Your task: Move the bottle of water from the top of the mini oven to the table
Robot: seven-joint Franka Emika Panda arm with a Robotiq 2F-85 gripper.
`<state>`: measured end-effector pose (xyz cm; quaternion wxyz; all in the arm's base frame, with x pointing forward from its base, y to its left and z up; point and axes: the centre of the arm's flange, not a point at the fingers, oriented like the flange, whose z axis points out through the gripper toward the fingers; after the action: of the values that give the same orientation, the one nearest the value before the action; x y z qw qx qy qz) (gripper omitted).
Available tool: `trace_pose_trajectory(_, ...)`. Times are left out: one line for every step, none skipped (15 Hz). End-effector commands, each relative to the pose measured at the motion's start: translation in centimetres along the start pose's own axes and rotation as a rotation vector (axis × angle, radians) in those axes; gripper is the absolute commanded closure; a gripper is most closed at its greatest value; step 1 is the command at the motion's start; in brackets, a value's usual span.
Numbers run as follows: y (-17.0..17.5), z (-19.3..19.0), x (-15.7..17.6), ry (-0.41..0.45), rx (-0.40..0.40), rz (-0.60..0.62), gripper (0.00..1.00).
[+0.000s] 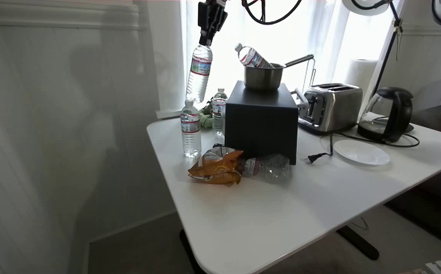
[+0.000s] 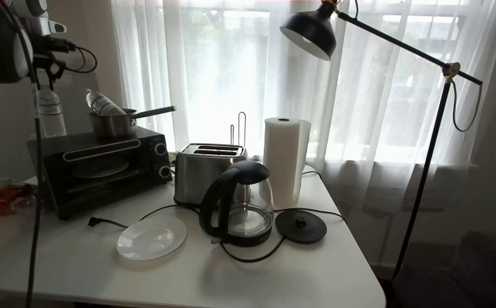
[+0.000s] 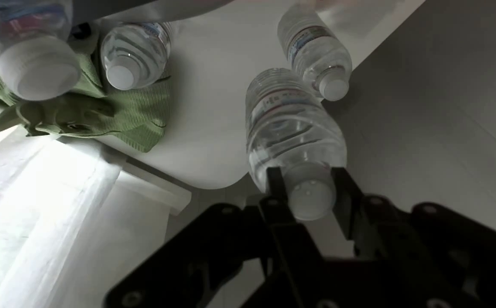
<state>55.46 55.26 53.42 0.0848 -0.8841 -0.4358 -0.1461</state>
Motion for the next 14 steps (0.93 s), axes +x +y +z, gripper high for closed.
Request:
trace_pose_trajectory(0.1, 0.0, 0.0, 0.002, 0.000, -0.001, 0.69)
trace_pose_trajectory(0.1, -0.2, 0.1, 0.007, -0.001, -0.002, 0.92)
trace_pose_trajectory(0.4, 0.2, -0.2, -0.007, 0.013, -0.006, 0.92)
trace_pose_trajectory(0.9, 1.2, -0.3, -0.018, 0.003, -0.009, 0.92)
trace_pose_trajectory(1.4, 2.4, -0.3, -0.030, -0.004, -0.030, 0.92)
trace_pose_trajectory(1.6, 3.5, -0.3, -0.037, 0.000, -0.042, 0.92)
trace_pose_trajectory(1.9, 4.6, -0.4, -0.048, -0.004, -0.055, 0.92)
trace_pose_trajectory(2.2, 5.6, -0.4, -0.054, -0.006, -0.070, 0.92)
trace_pose_trajectory(2.5, 6.6, -0.5, -0.061, -0.009, -0.082, 0.92)
trace_pose_trajectory(2.8, 7.5, -0.6, -0.067, -0.008, -0.091, 0.92)
trace_pose_trajectory(3.0, 8.3, -0.6, -0.065, -0.007, -0.103, 0.92)
trace_pose_trajectory(3.1, 8.8, -0.5, -0.064, -0.007, -0.119, 0.92)
trace_pose_trajectory(3.1, 9.5, -0.4, -0.064, -0.005, -0.133, 0.92)
trace_pose_trajectory(3.0, 9.9, -0.2, -0.059, 0.000, -0.147, 0.92)
